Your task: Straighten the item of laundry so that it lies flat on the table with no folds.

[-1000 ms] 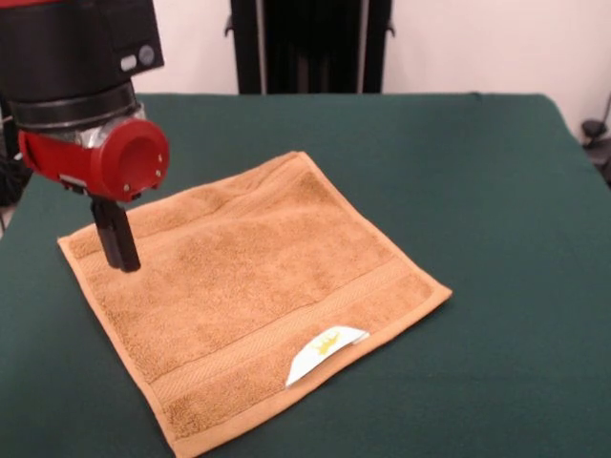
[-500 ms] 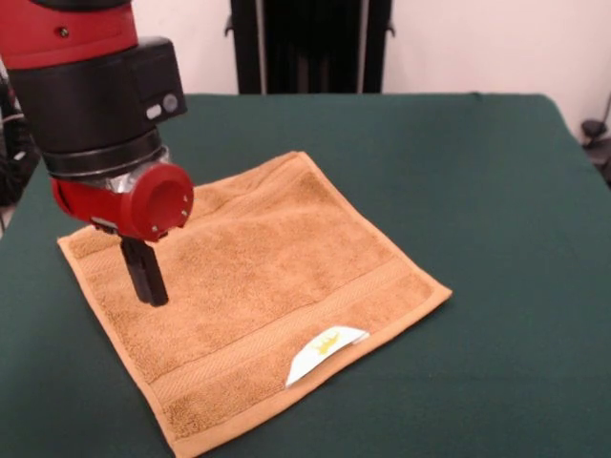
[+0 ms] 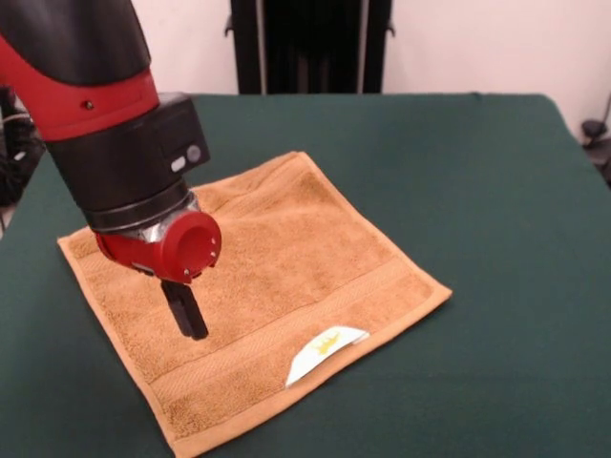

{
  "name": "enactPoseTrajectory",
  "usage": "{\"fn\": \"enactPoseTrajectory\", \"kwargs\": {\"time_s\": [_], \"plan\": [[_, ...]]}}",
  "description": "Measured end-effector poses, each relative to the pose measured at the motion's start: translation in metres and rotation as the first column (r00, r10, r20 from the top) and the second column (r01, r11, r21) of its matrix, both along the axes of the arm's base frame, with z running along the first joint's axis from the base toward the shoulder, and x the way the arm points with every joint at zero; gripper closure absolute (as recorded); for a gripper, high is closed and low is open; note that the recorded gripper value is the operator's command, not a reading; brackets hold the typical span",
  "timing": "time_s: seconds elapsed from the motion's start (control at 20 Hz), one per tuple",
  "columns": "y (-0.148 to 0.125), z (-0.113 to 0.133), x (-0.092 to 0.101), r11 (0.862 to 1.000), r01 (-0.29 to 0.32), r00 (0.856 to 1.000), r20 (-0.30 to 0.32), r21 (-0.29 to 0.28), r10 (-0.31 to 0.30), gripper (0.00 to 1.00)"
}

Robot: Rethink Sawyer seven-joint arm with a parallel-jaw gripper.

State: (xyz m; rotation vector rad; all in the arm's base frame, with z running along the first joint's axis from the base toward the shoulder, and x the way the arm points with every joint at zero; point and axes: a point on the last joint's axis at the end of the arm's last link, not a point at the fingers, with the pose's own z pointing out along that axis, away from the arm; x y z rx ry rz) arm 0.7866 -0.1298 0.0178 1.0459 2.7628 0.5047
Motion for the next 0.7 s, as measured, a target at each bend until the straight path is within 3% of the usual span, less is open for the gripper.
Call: {"fn": "enactPoseTrajectory", "kwargs": {"time_s": [0.3,0.7], "plan": [[0.006,-0.021,-0.004,1.0,-0.009,1.0,0.024,-0.021,0.009,1.0],[0.009,-0.044,-0.007,0.992,-0.044,0.993,0.108,-0.117,0.057,1.0]]}}
